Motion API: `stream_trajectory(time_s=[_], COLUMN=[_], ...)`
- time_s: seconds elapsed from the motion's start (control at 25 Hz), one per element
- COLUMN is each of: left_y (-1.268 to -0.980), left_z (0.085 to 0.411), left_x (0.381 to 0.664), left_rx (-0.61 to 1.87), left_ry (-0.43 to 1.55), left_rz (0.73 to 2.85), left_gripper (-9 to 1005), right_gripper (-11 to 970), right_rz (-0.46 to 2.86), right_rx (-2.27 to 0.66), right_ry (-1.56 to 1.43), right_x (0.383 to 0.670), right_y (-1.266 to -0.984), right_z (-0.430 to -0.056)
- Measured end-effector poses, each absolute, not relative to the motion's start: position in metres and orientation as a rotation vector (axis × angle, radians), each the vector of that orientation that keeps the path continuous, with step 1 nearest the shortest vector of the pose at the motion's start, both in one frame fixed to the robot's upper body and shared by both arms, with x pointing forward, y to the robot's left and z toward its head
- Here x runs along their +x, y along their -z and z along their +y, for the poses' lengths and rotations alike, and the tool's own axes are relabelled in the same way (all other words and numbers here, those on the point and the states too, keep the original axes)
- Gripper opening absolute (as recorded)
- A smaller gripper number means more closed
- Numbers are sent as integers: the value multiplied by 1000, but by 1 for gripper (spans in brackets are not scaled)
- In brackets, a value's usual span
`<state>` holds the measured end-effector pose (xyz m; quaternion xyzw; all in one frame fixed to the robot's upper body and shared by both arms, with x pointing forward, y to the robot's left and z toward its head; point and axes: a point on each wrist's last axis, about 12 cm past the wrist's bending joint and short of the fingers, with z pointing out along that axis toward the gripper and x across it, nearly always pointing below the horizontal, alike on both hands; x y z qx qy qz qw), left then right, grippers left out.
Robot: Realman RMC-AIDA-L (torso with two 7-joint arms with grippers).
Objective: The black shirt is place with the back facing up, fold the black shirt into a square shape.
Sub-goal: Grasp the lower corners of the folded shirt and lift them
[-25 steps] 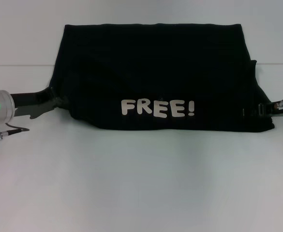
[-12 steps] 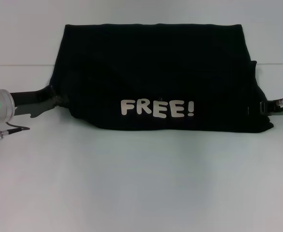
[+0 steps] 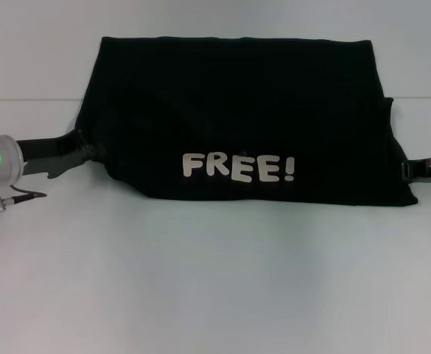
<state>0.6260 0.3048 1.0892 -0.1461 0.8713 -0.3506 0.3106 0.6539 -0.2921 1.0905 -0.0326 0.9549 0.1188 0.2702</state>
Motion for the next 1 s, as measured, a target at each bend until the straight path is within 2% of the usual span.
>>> stream_trajectory(time_s=[0.24, 0.32, 0.76, 1.0], left_y=[-1090, -1090, -1108, -1116], left_z=[302, 301, 290, 288], left_x=[625, 623, 606, 586], left_rx=[-364, -352, -71, 99], left_ry=[949, 966, 1162, 1266], left_rz=[2313, 2319, 2458, 2561], left_gripper=[0, 0, 0, 1], right_gripper=[135, 116, 117, 117], right_rz=[2545, 2534, 2529, 2606], right_rx=[-63, -52, -54, -37], right_ry=[-397, -425, -594, -670], right_x=[652, 649, 621, 593], right_y=[-1102, -1106, -1120, -1115], right_z=[-298, -302, -339, -365])
